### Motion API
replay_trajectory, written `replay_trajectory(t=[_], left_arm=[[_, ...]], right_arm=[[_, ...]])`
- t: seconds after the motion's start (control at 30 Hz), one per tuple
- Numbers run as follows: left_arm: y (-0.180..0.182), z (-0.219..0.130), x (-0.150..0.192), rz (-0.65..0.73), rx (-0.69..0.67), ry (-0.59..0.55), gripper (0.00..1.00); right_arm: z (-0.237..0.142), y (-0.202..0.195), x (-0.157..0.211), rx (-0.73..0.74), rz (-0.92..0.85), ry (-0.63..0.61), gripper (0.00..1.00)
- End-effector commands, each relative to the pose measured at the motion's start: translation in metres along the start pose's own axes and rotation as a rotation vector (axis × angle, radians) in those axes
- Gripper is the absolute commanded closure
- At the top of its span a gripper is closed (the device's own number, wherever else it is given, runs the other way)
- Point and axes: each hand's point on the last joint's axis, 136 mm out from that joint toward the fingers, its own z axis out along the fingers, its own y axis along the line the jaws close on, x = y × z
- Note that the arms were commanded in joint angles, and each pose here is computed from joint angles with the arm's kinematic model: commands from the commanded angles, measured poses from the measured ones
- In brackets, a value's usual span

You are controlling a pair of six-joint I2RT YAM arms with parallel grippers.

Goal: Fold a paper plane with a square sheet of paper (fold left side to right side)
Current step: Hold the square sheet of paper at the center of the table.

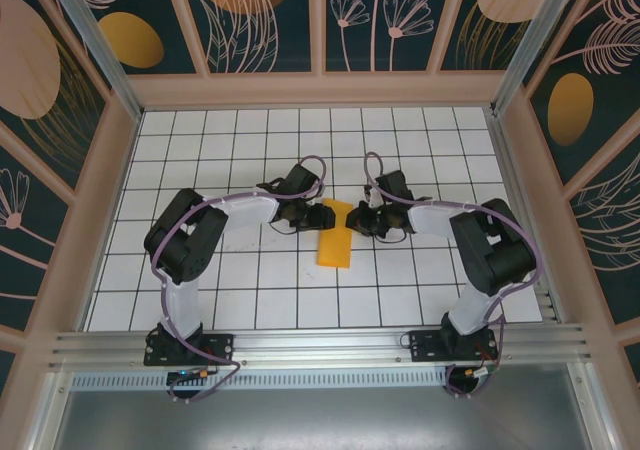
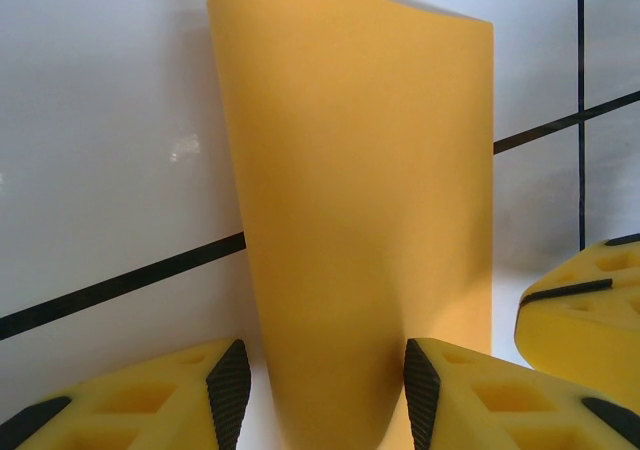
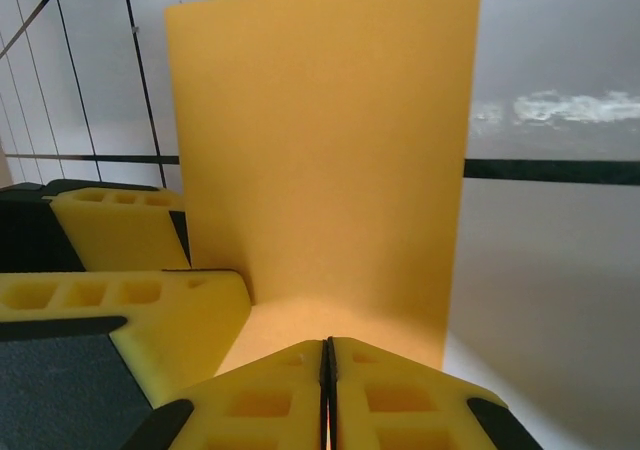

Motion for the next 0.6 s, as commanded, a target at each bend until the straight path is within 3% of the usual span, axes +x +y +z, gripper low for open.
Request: replay_trajectory(t=[0.0, 0.57], left_arm=[[0.021, 0.016, 0.014, -0.001, -0.075, 0.048, 0.51], [0.021, 0.016, 0.013, 0.0, -0.075, 0.048, 0.51]], right_arm=[[0.005, 0.0, -0.003, 0.023, -0.005, 0.005, 0.88], [0.012, -0.013, -0.001, 0.092, -0.004, 0.019, 0.88]])
